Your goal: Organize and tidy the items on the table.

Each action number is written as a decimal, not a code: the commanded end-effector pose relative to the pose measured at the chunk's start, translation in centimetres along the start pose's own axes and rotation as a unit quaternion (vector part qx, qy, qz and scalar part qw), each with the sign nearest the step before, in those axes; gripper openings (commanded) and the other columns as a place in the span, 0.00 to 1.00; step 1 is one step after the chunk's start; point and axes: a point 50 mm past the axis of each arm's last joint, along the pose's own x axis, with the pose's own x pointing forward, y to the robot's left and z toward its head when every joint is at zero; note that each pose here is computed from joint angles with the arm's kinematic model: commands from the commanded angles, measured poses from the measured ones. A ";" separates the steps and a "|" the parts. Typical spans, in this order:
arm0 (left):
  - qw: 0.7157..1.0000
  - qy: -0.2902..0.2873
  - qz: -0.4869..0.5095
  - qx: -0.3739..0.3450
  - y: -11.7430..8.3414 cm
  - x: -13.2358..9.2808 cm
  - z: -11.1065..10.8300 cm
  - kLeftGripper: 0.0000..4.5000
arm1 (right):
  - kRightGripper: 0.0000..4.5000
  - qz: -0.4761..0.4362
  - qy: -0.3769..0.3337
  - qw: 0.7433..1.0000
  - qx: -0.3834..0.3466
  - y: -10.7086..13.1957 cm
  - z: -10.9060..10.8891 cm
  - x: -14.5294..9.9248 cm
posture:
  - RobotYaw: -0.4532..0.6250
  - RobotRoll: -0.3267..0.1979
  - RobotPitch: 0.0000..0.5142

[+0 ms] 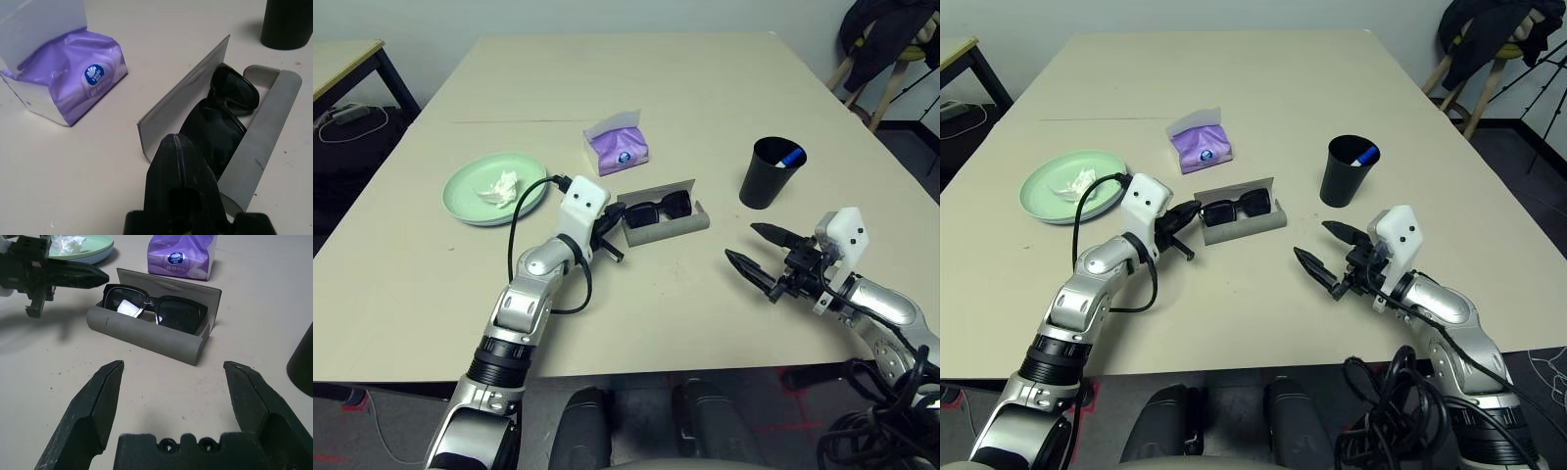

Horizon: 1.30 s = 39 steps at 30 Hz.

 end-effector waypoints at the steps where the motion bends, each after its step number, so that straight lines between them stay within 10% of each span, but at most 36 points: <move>1: 1.000 0.011 -0.002 0.003 -0.4 0.1 -0.7 0.01 | 1.00 -0.002 0.005 1.000 -0.001 -0.1 -0.1 -0.2 | 0.36 0.62 0.23; 20: 1.000 0.004 -0.004 0.008 -0.6 0.7 -0.4 0.01 | 1.00 0.001 0.010 1.000 -0.002 0.0 -0.2 -0.3 | 0.35 0.62 0.25; 39: 0.997 -0.066 0.036 0.032 2.7 2.3 4.7 0.01 | 1.00 0.006 0.012 1.000 -0.002 0.1 -0.3 -0.4 | 0.35 0.62 0.25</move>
